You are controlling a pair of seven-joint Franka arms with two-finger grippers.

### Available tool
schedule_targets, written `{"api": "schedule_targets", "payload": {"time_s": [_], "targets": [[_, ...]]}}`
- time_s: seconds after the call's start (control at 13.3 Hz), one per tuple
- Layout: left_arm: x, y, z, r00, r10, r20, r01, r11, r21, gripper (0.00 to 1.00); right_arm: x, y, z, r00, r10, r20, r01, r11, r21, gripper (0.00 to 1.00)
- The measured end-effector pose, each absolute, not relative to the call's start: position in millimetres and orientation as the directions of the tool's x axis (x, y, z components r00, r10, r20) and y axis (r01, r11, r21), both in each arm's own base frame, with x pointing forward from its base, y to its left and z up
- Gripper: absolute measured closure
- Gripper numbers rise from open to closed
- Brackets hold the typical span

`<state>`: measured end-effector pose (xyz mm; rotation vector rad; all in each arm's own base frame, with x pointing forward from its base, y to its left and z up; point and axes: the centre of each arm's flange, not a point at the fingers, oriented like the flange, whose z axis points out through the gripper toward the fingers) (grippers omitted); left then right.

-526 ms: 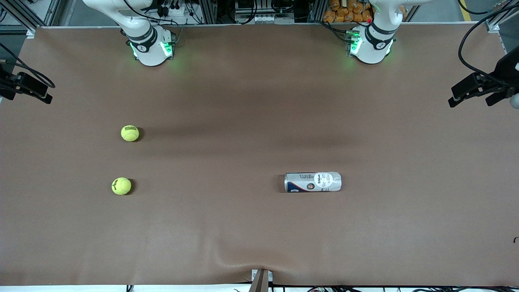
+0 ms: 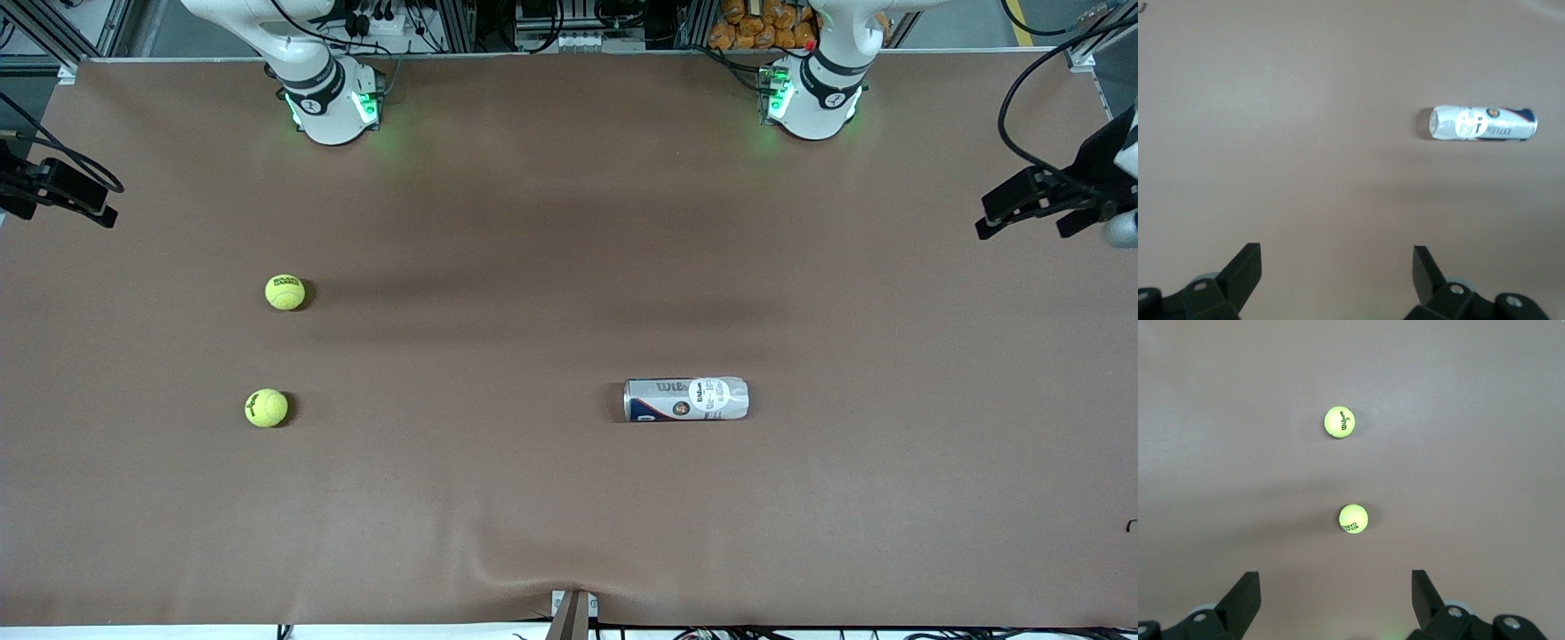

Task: Insert tennis ball vertically with right arm

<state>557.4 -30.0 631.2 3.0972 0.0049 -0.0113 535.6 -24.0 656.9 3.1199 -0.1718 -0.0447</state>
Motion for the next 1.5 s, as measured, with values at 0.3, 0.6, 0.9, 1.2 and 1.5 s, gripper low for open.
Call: {"api": "schedule_targets", "payload": {"time_s": [0.3,0.6,0.9,1.2,1.5], "targets": [[585,-65,570,0.973,-0.213,-0.095,-0.205,-0.975,0.081,0.00,535,-22,653,0.993,-0.106,-0.042,-0.106,-0.994,0.019,0.00],[604,-113,529,0.897,-0.435,-0.076,-0.423,-0.896,0.134,0.00,535,-24,642,0.992,-0.111,-0.068,-0.110,-0.994,0.021,0.00],[614,-155,484,0.714,-0.698,-0.063,-0.681,-0.712,0.171,0.00,535,-26,618,0.987,-0.113,-0.112,-0.111,-0.994,0.024,0.00],[634,-189,422,0.424,-0.906,-0.014,-0.895,-0.421,0.150,0.00,547,-24,528,0.984,-0.106,-0.144,-0.104,-0.994,0.027,0.00],[646,-225,372,0.201,-0.979,0.038,-0.975,-0.196,0.106,0.00,544,-26,411,0.977,-0.109,-0.183,-0.105,-0.994,0.031,0.00]]}}
